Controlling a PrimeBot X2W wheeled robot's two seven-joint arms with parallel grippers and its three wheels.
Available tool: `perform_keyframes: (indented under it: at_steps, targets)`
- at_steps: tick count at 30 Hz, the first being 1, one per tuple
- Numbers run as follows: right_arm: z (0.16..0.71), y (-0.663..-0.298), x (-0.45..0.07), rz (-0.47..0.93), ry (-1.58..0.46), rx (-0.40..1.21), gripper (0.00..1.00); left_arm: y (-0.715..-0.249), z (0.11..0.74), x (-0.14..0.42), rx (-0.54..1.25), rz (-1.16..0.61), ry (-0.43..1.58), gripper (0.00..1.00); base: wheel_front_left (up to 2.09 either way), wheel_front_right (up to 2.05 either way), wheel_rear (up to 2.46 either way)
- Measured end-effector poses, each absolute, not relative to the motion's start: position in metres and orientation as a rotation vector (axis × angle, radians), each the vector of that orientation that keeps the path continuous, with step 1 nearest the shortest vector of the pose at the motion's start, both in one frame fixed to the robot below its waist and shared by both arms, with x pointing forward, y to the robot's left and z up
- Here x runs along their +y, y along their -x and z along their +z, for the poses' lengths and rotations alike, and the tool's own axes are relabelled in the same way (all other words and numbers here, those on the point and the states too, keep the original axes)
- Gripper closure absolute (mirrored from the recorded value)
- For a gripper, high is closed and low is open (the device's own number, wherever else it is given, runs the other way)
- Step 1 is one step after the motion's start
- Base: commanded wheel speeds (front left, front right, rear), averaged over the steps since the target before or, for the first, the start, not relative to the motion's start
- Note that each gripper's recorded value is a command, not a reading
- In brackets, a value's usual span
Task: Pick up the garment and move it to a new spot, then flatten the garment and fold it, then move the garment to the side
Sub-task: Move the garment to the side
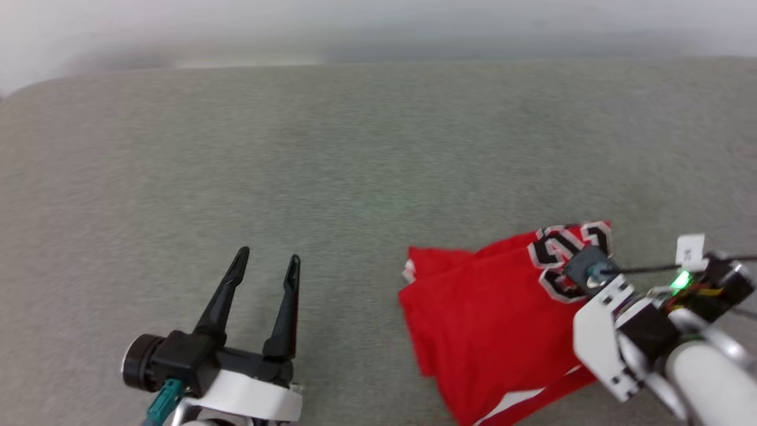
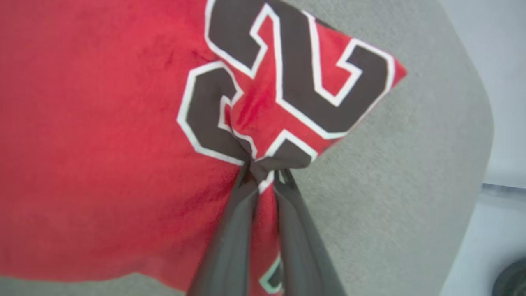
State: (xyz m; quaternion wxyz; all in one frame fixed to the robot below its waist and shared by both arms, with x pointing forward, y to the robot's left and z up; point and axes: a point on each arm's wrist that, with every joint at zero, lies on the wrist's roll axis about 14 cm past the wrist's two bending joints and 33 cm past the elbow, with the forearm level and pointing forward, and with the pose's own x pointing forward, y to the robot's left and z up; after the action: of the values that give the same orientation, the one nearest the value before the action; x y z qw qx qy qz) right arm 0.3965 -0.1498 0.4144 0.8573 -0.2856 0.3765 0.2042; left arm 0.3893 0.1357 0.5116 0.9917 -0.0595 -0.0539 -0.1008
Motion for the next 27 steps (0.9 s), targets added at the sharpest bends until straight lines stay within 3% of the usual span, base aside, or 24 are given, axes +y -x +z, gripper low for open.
perform_keyframes:
  at_steps: [11, 19, 27]
  targets:
    - [0.446, -0.388, -0.314, 0.111, 0.865, 0.926, 1.0, -0.432, 0.504, 0.035, -0.112, -0.511, 0.216, 0.0, 0.0, 0.0, 0.0]
    - [0.445, -0.369, -0.417, -0.137, 0.881, 1.043, 1.0, -0.45, 0.482, -0.009, -0.092, -0.657, 0.256, 0.0, 0.0, 0.0, 0.0]
    - [0.429, -0.362, -0.47, -0.305, 0.816, 1.068, 1.0, -0.463, 0.455, -0.017, -0.061, -0.7, 0.26, 0.0, 0.0, 0.0, 0.0]
